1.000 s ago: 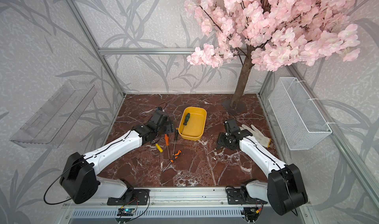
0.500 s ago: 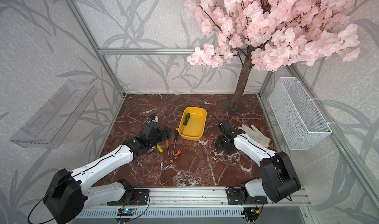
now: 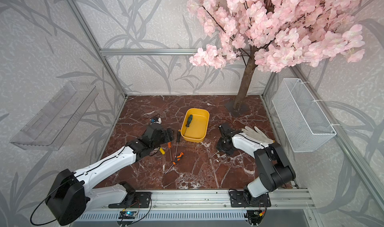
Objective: Put the screwdriver on the desktop into the storage box
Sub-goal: Pick up the screwdriver from the center of the board.
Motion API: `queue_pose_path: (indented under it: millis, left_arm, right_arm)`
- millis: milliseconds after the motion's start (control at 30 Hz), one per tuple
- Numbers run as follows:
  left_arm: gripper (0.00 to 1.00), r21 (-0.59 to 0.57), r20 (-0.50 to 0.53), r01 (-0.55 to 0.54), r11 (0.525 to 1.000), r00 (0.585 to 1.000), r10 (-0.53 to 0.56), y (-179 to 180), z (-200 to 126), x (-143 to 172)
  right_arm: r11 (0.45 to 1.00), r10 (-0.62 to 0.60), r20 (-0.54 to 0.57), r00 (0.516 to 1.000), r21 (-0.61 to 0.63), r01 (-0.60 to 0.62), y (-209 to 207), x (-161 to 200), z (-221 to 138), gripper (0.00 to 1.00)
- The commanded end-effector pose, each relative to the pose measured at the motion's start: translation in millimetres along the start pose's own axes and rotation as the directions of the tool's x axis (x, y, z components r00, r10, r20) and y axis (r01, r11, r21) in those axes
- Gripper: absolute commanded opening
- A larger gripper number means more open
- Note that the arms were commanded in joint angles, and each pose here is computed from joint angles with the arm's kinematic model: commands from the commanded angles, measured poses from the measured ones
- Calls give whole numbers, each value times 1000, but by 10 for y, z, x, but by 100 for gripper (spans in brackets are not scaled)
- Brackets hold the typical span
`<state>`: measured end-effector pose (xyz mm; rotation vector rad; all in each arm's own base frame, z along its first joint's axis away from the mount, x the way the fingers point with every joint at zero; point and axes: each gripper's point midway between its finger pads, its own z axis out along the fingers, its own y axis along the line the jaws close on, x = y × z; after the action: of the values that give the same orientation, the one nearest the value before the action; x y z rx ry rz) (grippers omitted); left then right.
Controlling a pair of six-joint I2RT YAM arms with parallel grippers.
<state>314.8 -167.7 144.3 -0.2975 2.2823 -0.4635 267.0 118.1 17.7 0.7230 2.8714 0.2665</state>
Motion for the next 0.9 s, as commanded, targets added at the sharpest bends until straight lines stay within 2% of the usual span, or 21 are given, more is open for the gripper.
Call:
queue_pose_path:
  millis: [0, 233, 400, 567, 733, 867]
  left_arm:
    - [80, -2, -1, 7, 1000, 1000, -7, 6, 22, 9]
    - [80, -6, -7, 4, 1000, 1000, -4, 18, 58, 29]
    - [80, -1, -11, 3, 1000, 1000, -3, -7, 59, 21]
    - [80, -5, -5, 12, 1000, 1000, -12, 13, 41, 16]
    - [80, -6, -8, 19, 1000, 1000, -19, 31, 33, 39]
    - [80, -9, -2, 18, 1000, 1000, -18, 37, 29, 21]
  right_arm:
    - [999, 7, -4, 1000, 32, -7, -52, 22, 27, 43]
    - [998, -1, -25, 1000, 60, 2, -53, 11, 128, 46]
    - [999, -2, -21, 1000, 53, 4, -9, -21, 157, 38]
    - [999, -13, -28, 1000, 47, 15, 26, -28, 161, 25]
    - [1000, -19, -25, 1000, 21, 20, 62, -24, 90, 19]
    - [999, -32, 12, 999, -11, 32, 123, -81, -84, 17]
